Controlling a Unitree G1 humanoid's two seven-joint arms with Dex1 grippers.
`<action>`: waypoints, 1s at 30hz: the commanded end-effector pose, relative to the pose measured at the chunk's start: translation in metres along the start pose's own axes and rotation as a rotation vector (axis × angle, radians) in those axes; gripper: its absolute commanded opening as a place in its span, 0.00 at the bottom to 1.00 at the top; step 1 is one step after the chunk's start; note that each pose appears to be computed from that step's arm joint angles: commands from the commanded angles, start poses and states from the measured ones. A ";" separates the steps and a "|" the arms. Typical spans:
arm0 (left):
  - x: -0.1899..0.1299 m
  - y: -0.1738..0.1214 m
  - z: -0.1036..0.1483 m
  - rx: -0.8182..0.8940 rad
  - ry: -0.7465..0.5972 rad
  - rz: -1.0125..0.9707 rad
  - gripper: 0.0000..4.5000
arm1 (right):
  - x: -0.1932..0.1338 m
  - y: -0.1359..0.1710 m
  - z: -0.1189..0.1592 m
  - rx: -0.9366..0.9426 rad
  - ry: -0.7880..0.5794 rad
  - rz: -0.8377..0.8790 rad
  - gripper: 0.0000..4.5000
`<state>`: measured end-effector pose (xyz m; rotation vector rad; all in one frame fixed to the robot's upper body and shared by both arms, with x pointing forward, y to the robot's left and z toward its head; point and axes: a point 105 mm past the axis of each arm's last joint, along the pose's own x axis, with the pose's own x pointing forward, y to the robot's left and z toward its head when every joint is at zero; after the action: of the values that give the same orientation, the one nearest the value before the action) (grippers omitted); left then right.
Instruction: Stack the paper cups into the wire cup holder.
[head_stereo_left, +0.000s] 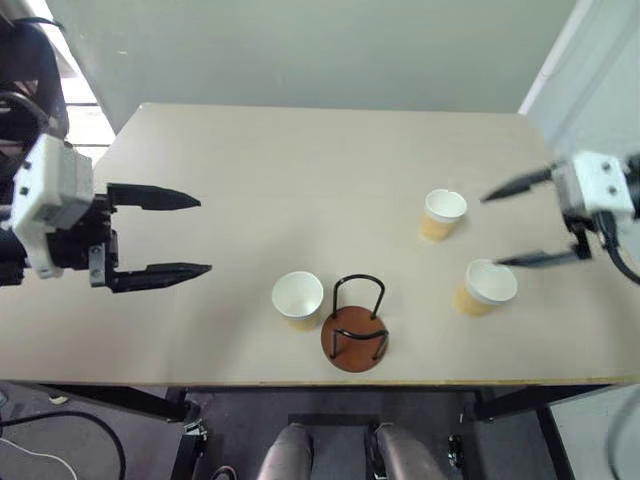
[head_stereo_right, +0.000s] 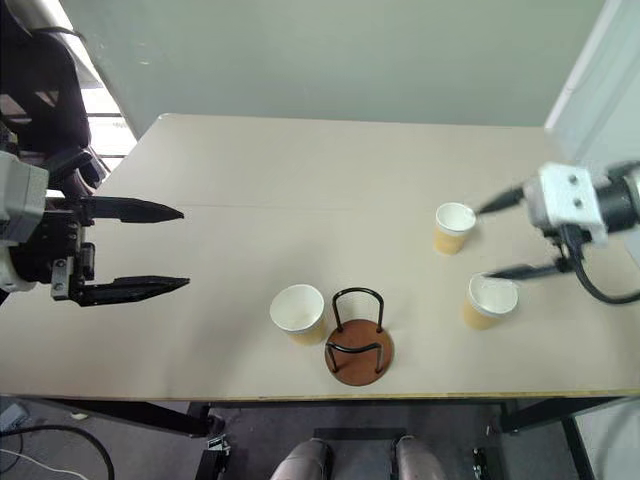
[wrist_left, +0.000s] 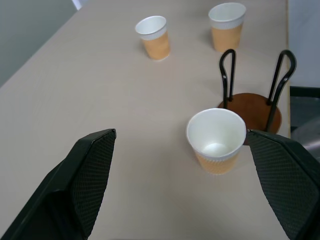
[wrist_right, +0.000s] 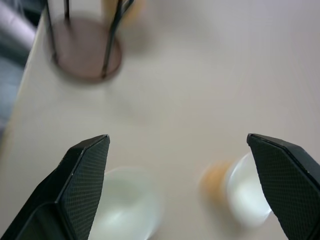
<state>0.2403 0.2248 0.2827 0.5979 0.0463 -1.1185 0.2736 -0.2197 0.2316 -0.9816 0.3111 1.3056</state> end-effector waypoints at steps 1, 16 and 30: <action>-0.003 0.002 0.005 0.041 0.010 -0.004 1.00 | 0.005 0.013 0.002 0.005 0.031 -0.023 1.00; -0.005 -0.002 0.005 0.031 0.025 -0.012 1.00 | 0.034 0.006 -0.033 0.028 0.127 -0.042 1.00; 0.043 -0.043 -0.022 0.033 0.090 -0.278 1.00 | 0.004 -0.007 0.037 -0.072 -0.187 -0.026 1.00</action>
<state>0.2285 0.1879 0.2243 0.6401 0.2288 -1.3619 0.2738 -0.1872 0.2453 -0.8860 0.1299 1.3877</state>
